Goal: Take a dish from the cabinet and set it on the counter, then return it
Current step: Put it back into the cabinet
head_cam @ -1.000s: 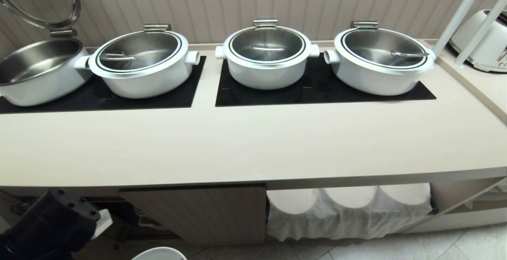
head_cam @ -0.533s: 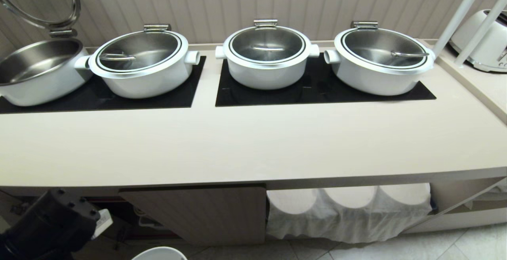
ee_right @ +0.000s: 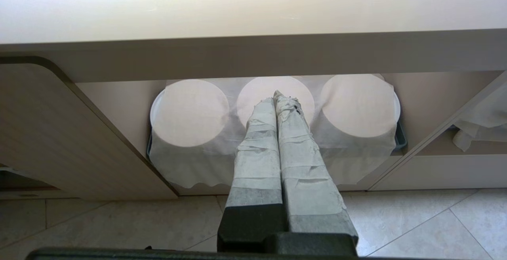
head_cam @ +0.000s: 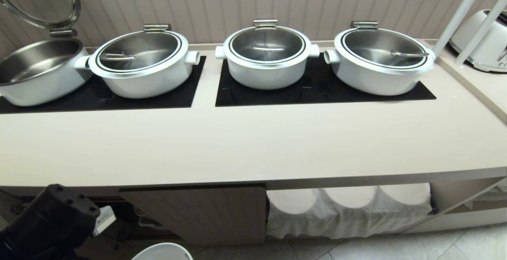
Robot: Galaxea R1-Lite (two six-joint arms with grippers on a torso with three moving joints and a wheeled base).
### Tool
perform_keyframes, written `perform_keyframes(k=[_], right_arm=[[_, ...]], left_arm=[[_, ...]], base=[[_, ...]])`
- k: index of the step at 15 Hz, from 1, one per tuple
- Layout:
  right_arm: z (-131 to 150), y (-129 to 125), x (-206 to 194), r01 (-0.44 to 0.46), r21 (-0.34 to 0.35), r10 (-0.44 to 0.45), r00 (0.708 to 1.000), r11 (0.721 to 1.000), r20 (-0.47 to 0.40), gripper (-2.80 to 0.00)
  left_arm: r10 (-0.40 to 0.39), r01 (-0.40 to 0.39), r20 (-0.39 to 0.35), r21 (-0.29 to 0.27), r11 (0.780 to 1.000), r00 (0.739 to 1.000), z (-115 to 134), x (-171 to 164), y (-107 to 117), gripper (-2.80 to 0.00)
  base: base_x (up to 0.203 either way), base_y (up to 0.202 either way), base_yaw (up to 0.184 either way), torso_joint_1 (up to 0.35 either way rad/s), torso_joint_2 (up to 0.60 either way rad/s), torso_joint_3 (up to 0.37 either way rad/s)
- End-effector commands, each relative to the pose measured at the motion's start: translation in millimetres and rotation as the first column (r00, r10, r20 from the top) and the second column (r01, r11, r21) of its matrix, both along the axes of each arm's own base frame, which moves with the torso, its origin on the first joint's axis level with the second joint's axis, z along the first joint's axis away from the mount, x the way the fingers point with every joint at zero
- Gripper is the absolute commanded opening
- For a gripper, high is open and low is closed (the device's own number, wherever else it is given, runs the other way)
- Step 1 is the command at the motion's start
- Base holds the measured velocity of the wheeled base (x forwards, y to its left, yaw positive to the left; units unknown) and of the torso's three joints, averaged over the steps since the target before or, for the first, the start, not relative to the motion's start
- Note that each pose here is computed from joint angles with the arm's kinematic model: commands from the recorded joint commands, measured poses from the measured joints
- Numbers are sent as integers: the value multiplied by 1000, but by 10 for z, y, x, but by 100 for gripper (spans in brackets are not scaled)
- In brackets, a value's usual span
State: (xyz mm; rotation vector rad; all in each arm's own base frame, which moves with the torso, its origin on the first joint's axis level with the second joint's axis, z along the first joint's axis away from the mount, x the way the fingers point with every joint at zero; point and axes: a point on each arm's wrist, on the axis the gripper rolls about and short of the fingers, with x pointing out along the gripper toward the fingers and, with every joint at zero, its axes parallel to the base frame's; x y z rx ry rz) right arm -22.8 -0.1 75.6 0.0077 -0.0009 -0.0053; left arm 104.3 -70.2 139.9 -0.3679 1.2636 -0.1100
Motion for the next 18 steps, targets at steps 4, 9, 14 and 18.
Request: perform_keyframes(k=[4,9,14,18], right_arm=[[0,0,0,-1,0,1,1000,1000,1,-280],[0,0,0,-1,0,1,1000,1000,1,-280],[0,0,1,-1,0,1,1000,1000,-1,-280],[1,0,1,0,0,0,1000,1000,-1,-280]], left_arm=[[-5,5,6,-2,1000,1000,19,9,-10,-280],[-4,4,13,-7,1000,1000,26,-12,6,-280],[-1,1,6,-4,1000,1000,12,-13,7,-280],[2,-2,6,-6,1000,1000,16,-27,16,-280]], base=[[0,0,0,0,0,0],[0,0,0,0,0,0],[0,0,0,0,0,0],[0,0,0,0,0,0]])
